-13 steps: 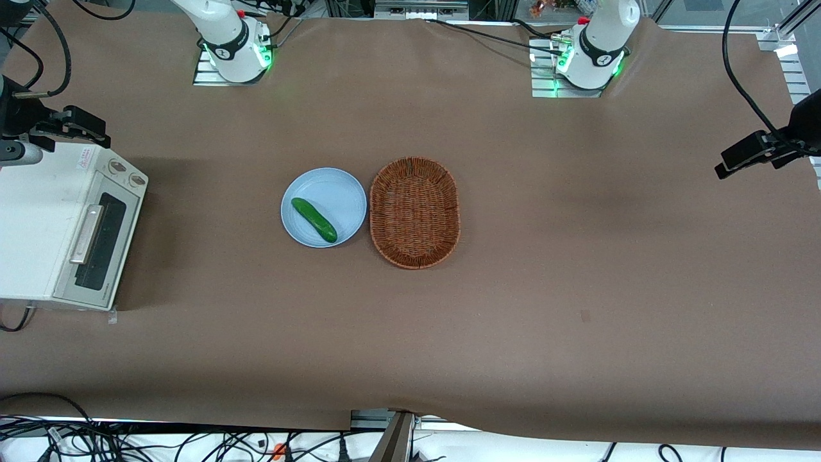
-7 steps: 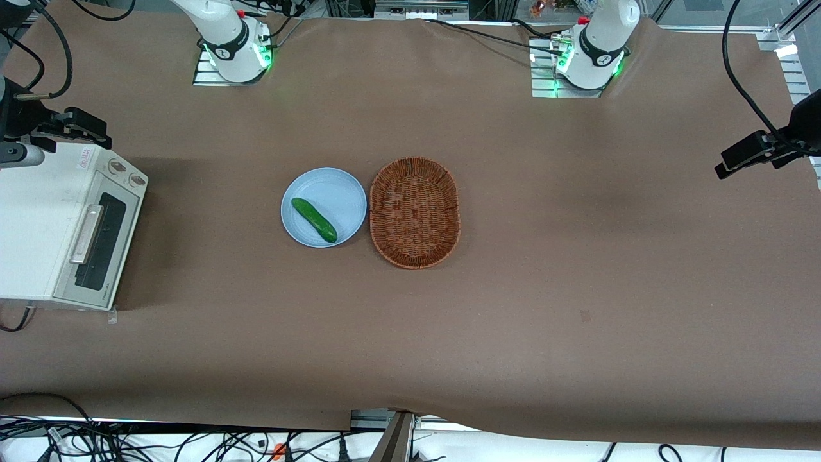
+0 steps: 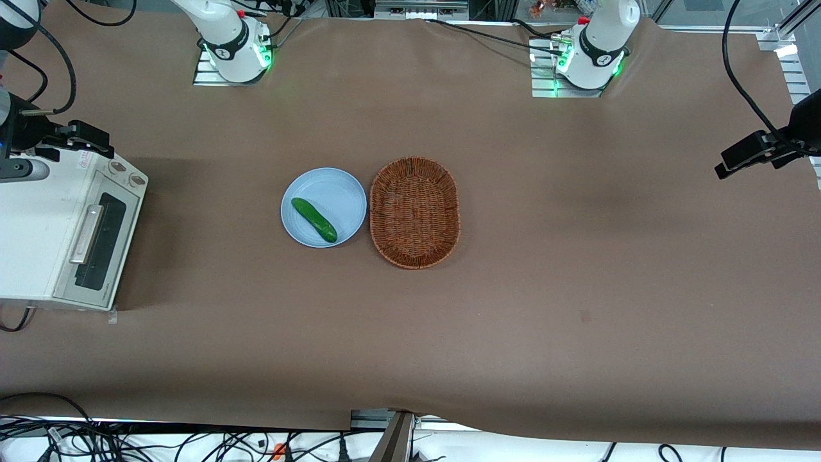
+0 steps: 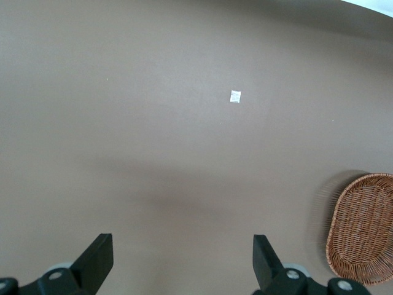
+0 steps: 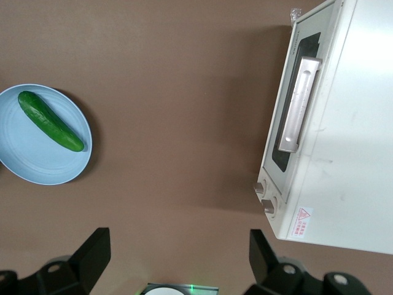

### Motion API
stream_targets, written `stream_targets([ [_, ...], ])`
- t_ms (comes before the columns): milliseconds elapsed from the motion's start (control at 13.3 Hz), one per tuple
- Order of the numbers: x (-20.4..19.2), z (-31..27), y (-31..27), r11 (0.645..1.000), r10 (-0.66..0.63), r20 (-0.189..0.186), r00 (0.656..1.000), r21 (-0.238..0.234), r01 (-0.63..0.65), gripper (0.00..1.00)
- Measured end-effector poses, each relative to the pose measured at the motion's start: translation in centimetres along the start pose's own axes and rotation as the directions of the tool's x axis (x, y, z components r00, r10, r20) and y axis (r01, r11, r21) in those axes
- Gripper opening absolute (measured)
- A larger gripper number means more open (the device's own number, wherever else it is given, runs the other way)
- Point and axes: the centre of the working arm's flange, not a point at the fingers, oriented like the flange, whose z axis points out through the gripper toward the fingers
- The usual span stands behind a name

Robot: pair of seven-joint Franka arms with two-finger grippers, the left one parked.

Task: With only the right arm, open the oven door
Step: 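Move the right gripper to the silver handle of the white toaster oven door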

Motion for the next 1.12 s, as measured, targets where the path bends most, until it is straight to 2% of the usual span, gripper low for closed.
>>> stream_targets([
  [300, 1.2, 2.1, 0.1, 1.000, -0.002, 0.041, 0.999, 0.003, 0.002, 1.00],
  [450, 1.6, 2.8, 0.1, 1.000, -0.002, 0.054, 0.999, -0.001, 0.002, 0.96],
  [525, 1.7, 3.1, 0.4, 1.000, -0.001, 0.059, 0.998, -0.022, 0.002, 0.85],
  [600, 2.1, 3.4, 0.8, 0.998, 0.000, 0.060, 0.998, -0.063, 0.004, 0.74],
  [675, 2.8, 3.9, 1.3, 0.992, 0.003, 0.054, 0.999, -0.127, 0.004, 0.61],
  [825, 4.7, 5.9, 1.4, 0.967, 0.023, 0.051, 0.998, -0.256, -0.009, 0.40],
  [1050, 8.2, 11.0, 1.4, 0.921, 0.037, 0.060, 0.998, -0.390, -0.011, 0.03],
  [1125, 9.2, 12.7, 1.6, 0.905, 0.049, 0.061, 0.997, -0.425, -0.019, 0.01],
])
